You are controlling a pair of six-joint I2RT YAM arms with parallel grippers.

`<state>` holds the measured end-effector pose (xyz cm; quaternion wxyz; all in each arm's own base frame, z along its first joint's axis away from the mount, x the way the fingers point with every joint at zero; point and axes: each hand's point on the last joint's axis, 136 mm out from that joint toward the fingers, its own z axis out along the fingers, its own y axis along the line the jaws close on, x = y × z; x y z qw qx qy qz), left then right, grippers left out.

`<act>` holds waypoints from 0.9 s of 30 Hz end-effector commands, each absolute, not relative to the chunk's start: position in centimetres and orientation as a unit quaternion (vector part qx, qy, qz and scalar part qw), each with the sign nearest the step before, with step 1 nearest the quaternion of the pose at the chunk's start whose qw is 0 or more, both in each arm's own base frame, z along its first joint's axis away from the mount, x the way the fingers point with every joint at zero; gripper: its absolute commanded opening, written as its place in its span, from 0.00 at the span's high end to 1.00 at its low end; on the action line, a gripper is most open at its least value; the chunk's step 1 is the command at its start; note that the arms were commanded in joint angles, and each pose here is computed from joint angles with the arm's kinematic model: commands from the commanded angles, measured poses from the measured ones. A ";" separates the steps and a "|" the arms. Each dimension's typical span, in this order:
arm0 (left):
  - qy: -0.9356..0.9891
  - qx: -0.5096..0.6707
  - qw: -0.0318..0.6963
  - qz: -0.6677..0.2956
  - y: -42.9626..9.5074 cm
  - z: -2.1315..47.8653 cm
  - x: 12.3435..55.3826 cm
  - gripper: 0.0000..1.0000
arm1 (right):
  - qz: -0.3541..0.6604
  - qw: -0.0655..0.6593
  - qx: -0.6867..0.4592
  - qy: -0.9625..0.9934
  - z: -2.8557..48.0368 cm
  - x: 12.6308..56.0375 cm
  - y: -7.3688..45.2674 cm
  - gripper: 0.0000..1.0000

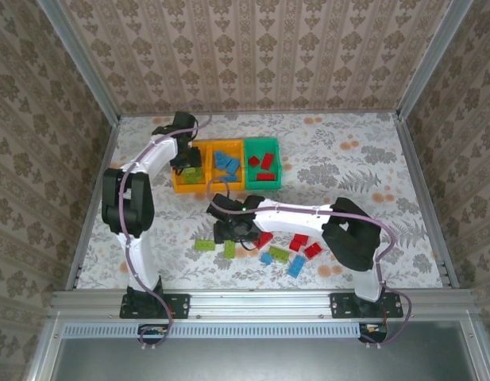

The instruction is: Sort the legos into containers by color

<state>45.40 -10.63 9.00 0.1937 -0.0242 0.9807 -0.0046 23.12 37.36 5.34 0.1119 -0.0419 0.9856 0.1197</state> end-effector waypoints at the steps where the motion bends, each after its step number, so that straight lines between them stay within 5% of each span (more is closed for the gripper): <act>1: 0.975 -0.022 0.220 -0.019 -10.9 10.6 46.3 0.39 | 0.102 0.079 -0.028 0.991 4.9 22.0 37.3 0.25; 8: 0.965 -0.038 0.255 -0.047 -11.1 12.9 45.0 0.00 | 0.079 0.062 -0.033 0.994 3.4 20.9 37.2 0.29; 20: 0.949 -0.054 0.294 -0.102 -11.4 16.1 41.5 0.00 | 0.038 0.026 -0.061 0.997 1.1 19.8 37.3 0.36; 27: 0.946 -0.069 0.296 -0.109 -10.6 16.3 38.7 0.00 | 0.024 0.031 -0.076 0.996 1.1 20.3 37.2 0.57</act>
